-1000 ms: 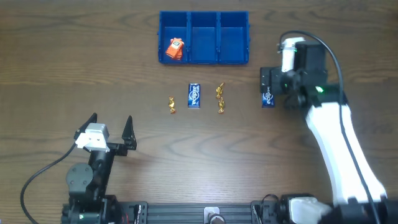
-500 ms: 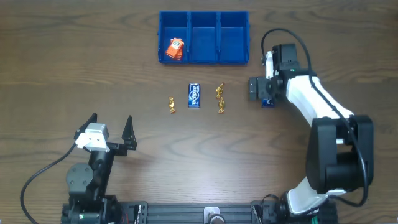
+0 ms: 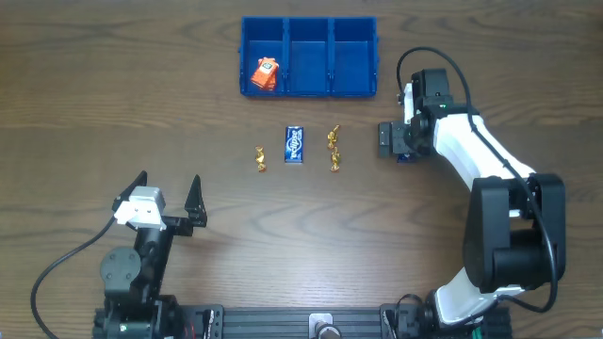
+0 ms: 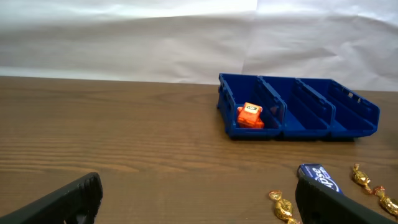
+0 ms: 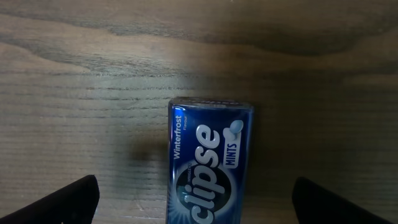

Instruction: Sort Candies Into Trays

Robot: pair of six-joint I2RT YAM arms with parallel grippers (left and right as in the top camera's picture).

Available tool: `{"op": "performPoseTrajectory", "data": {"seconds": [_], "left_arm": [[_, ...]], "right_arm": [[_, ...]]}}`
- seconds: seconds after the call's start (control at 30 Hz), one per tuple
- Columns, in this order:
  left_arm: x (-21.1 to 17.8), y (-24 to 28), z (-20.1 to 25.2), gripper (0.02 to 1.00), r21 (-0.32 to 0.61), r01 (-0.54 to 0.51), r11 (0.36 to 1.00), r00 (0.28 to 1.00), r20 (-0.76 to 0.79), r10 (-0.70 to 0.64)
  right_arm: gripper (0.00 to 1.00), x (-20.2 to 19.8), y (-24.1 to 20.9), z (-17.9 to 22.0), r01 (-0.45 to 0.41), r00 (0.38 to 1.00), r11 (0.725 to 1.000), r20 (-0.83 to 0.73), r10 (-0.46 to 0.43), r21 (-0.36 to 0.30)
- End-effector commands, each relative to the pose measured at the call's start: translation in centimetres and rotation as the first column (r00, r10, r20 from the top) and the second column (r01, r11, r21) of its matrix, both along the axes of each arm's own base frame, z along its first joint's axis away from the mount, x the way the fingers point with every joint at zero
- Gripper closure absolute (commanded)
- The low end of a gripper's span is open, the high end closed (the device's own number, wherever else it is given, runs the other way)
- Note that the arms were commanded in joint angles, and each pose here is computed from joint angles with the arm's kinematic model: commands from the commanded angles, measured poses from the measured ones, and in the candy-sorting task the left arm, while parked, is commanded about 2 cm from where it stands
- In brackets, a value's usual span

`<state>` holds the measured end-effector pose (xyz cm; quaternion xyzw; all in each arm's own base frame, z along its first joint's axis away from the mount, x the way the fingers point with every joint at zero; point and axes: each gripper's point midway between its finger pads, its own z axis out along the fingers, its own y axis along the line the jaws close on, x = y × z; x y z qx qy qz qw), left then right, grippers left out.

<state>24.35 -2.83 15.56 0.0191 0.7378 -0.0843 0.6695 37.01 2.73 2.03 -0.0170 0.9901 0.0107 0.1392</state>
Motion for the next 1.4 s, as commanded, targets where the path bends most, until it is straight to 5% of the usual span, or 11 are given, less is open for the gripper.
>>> {"op": "performPoseTrajectory", "data": {"seconds": [0.03,0.4,0.53,0.77,1.03,1.13,1.4], "left_arm": [[-0.2,-0.4,-1.6,0.02,0.005,0.025,1.0,0.998,-0.052,-0.025],[-0.2,-0.4,-1.6,0.02,0.005,0.025,1.0,0.998,-0.052,-0.025],[-0.2,-0.4,-1.6,0.02,0.005,0.025,1.0,0.998,-0.052,-0.025],[-0.2,-0.4,-1.6,0.02,0.005,0.025,1.0,0.998,-0.052,-0.025],[-0.2,-0.4,-1.6,0.02,0.005,0.025,1.0,0.998,-0.052,-0.025],[-0.2,-0.4,-1.6,0.02,0.005,0.025,1.0,0.998,-0.052,-0.025],[-0.2,-0.4,-1.6,0.023,0.005,0.025,1.0,0.998,-0.052,-0.025]], "right_arm": [[0.005,0.4,-0.2,-0.7,0.017,1.0,1.0,-0.01,-0.017,-0.01],[0.082,0.5,-0.4,-1.7,0.021,0.999,0.999,-0.025,-0.021,-0.025],[0.244,0.5,-0.5,-1.7,0.021,0.999,0.999,-0.024,-0.022,-0.029],[0.691,0.7,-0.5,-1.6,0.021,1.0,0.999,-0.016,-0.022,-0.028],[0.748,1.4,0.4,-0.9,0.008,1.0,1.0,0.003,-0.008,0.007],[0.757,2.1,1.1,1.3,-0.009,0.999,1.0,0.038,0.009,0.009],[0.772,7.2,6.3,14.9,-0.045,0.959,0.999,0.28,0.038,0.02]]}}
